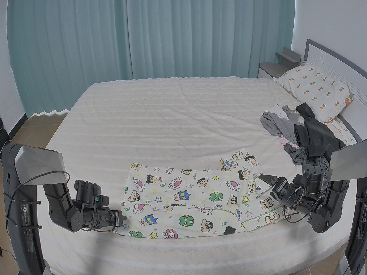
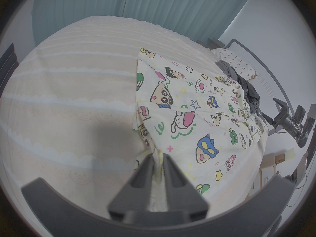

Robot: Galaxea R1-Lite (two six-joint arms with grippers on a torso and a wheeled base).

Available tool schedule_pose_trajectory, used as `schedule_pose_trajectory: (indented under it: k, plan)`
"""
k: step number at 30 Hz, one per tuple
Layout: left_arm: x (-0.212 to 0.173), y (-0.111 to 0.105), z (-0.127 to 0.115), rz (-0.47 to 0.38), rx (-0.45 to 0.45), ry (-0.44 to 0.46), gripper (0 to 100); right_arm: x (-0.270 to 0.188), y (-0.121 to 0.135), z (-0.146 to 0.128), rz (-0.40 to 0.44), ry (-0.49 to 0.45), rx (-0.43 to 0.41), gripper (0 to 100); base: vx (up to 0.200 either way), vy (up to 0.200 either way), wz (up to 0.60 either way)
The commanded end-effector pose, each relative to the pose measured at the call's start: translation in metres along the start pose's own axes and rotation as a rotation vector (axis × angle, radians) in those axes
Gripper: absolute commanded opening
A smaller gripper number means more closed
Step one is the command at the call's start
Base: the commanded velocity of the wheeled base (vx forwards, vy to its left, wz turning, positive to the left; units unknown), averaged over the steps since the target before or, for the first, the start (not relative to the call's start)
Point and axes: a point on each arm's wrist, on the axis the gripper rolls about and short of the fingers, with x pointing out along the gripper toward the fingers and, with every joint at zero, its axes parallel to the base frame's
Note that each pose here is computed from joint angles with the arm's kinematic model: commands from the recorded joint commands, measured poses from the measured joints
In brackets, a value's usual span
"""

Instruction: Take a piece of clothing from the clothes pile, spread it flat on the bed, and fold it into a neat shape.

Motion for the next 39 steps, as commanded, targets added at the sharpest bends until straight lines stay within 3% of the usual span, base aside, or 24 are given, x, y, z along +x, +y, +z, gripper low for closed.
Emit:
schedule_pose_trajectory:
  k: [1,4,10,16,24,28,39]
  plan:
    - [0.0,-0.001,0.001,-0.002,0.0,-0.005,100,0.0,0.0,0.0,-0.001,0.001,0.0,100,0.0,0.0,0.0]
    - [-0.005,0.0,0.003,0.002,-0.002,-0.019,100,0.0,0.0,0.0,-0.002,0.002,0.0,100,0.0,0.0,0.0]
    - [-0.031,-0.004,0.029,-0.002,-0.014,-0.138,100,0.0,0.0,-0.001,0.0,0.002,0.0,100,0.0,0.0,0.0]
    - [-0.033,-0.009,0.051,-0.025,-0.035,-0.217,100,0.0,0.0,0.0,0.0,0.0,-0.001,100,0.0,0.0,0.0]
    - [-0.029,-0.016,0.055,-0.056,-0.149,-0.229,100,0.0,0.0,-0.001,0.0,0.002,-0.001,100,0.05,0.0,0.0]
    - [-0.028,-0.016,0.056,-0.056,-0.148,-0.232,100,0.0,0.001,-0.001,0.001,0.002,-0.001,100,0.2,0.0,0.0]
    - [0.001,-0.015,0.074,-0.042,-0.122,-0.268,100,0.0,0.0,-0.001,-0.001,0.003,-0.001,100,0.0,0.0,0.0]
